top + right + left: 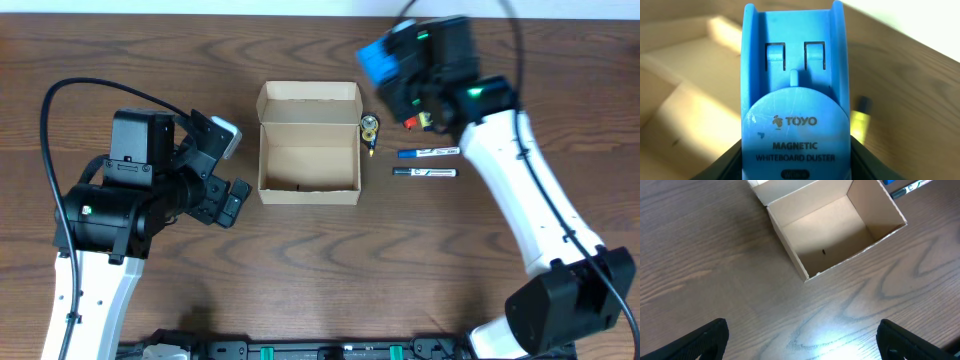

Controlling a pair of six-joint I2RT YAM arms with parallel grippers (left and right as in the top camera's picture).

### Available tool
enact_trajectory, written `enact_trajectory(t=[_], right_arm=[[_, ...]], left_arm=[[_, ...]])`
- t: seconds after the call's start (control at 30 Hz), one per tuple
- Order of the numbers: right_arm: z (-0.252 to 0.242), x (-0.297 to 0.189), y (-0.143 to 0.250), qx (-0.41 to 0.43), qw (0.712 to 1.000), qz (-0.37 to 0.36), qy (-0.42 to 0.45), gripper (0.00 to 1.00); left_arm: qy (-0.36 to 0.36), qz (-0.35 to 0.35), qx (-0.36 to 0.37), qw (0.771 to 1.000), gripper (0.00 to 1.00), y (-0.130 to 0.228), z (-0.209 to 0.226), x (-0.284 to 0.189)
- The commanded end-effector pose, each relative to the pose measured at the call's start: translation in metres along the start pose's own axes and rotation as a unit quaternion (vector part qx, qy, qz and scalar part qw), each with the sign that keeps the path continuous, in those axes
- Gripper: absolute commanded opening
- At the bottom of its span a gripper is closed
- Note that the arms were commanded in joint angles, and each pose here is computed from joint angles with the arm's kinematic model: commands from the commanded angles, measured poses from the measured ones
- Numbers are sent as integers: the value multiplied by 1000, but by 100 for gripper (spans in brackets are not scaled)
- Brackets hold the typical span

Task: Pack container
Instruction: 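Carry the blue duster left and lower it into the box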

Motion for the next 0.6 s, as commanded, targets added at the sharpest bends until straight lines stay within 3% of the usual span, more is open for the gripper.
enact_trajectory(t=[0.0,0.3,0.57], right_arm=[[39,0,-11,-96,994,-13,-51,34],[102,9,-3,-250,957,-3,-147,34],[125,40,13,-296,922,-2,-251,32]], left_arm=[[5,-6,-4,1000,95,-2,-1,-3],[5,-6,-4,1000,95,-2,-1,-3],[5,-6,-4,1000,95,-2,-1,-3]])
Point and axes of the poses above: each gripper's point midway between its finger pads, its own x axis out along the fingers, its own z axis along the line the jaws close on, y = z × x, the point moved 7 cm from there along -x, back along the fingers, and after that the axes turned 7 degrees about -x, right-handed, at the moved point
